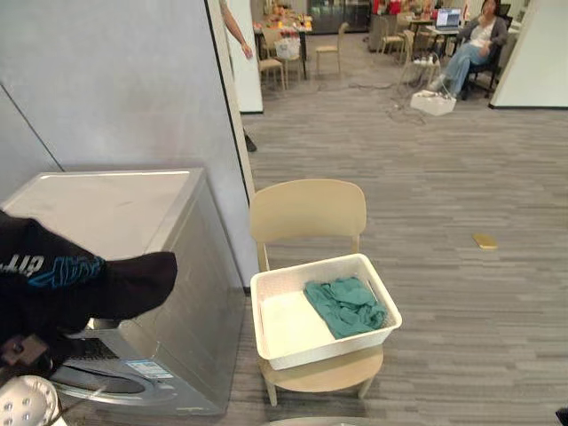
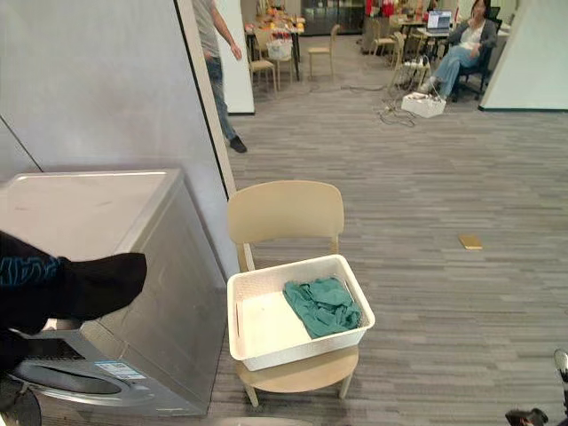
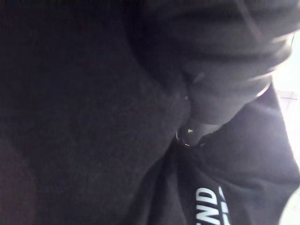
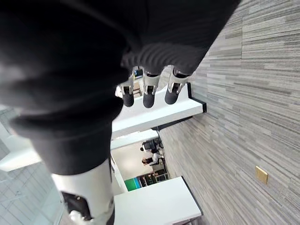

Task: Pick up the laundry basket with both hands and put the clothes into the washing machine.

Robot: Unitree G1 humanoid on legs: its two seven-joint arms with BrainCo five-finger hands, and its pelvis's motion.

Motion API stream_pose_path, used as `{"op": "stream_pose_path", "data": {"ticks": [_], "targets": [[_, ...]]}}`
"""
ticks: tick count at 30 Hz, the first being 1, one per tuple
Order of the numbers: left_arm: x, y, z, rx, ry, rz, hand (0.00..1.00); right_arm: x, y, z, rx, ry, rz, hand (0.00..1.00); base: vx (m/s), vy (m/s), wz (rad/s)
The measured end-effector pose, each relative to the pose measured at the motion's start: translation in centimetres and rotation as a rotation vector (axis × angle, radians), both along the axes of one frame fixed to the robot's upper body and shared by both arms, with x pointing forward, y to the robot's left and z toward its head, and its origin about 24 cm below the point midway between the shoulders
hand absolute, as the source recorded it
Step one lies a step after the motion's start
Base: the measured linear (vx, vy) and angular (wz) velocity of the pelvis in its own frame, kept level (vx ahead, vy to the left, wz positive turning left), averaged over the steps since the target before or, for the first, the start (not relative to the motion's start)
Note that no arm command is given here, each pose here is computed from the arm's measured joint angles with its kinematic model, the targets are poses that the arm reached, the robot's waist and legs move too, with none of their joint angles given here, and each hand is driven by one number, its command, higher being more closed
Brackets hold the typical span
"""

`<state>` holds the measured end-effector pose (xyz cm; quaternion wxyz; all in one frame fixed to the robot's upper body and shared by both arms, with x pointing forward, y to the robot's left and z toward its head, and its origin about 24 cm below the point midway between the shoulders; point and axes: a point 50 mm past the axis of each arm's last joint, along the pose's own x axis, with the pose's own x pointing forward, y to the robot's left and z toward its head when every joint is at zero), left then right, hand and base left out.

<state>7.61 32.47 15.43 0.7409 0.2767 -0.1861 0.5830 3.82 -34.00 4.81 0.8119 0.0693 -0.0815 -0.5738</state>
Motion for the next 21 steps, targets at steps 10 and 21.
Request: {"op": "stream_pose_path", "data": {"ticks": [10,21], "targets": [[-3.4,1.0,-14.7,-0.646,0.311,0.121,1.0,-1.6,1.2,-5.4,0.251,0.113,-0.016,0.0,0.0,-0.013,0.11],[-10.2,-10.4,-31.5,-1.601,0.744,0.114,1.0,-6.0,7.5,-18.3,0.879,0.385,-0.142,0.0,0.04,0.008,-0.15]]}}
